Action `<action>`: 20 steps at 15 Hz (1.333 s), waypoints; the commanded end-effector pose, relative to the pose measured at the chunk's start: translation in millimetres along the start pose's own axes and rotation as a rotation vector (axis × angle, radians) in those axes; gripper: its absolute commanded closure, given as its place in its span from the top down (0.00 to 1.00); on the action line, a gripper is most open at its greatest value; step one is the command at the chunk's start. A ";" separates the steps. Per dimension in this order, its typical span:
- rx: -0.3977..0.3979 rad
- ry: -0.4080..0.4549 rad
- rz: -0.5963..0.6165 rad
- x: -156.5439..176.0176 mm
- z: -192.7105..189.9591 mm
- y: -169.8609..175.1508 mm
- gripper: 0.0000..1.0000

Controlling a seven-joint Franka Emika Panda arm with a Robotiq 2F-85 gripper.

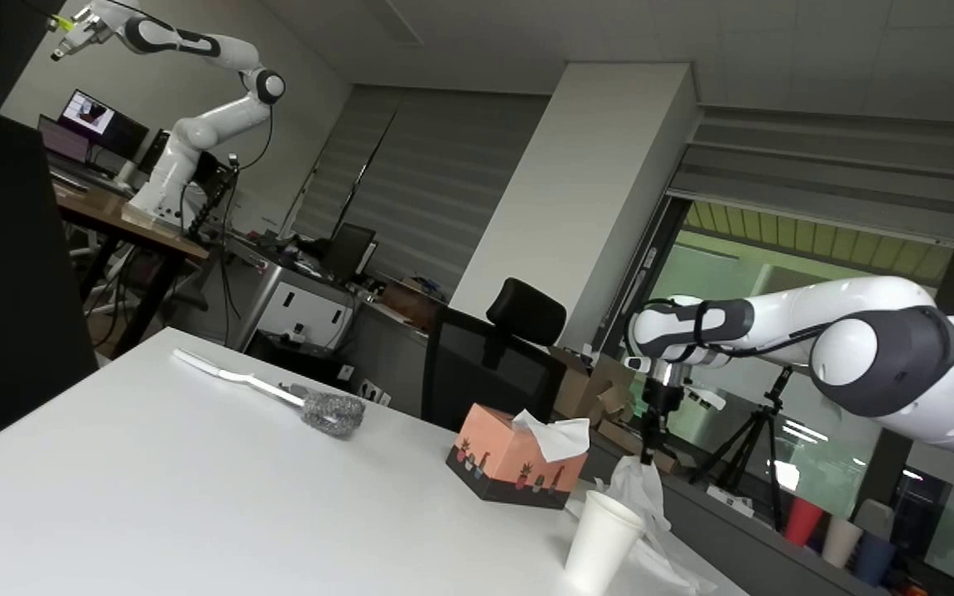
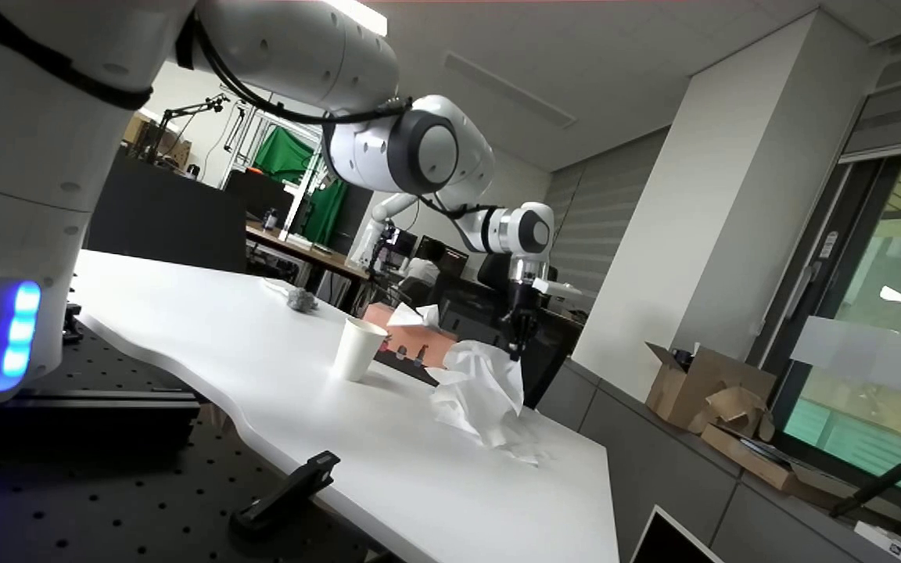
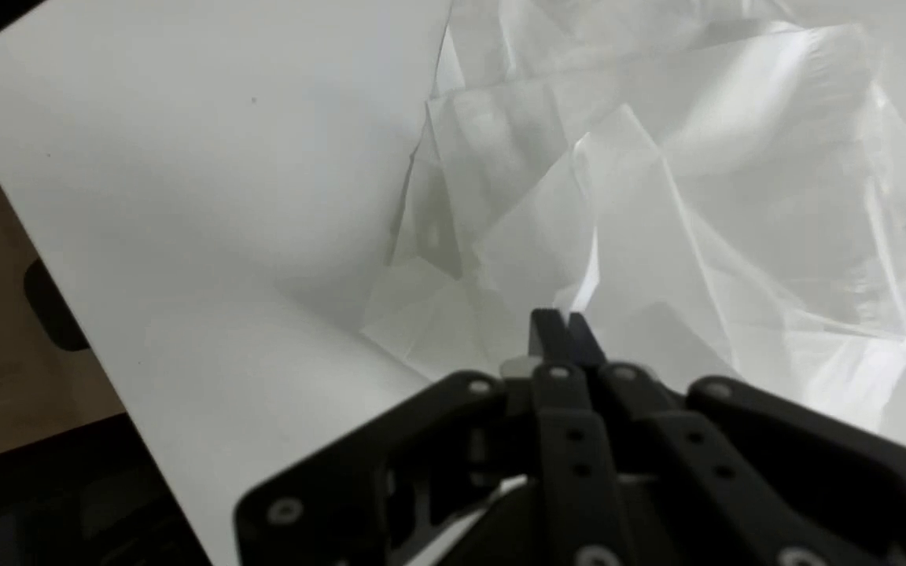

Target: Remove three tissue pieces from the tissue box and put them on the table

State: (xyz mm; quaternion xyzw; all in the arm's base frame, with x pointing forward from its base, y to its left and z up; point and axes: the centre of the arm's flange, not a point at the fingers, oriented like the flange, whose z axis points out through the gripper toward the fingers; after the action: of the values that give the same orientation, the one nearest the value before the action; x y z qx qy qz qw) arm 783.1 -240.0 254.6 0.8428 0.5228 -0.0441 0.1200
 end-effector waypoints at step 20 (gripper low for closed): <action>-0.059 0.033 -0.100 93.3 -104.5 -4.9 0.80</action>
State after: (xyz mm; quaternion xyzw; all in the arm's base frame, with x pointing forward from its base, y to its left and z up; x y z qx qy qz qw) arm 805.4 -160.6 269.6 0.8011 0.5713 -0.0637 0.1668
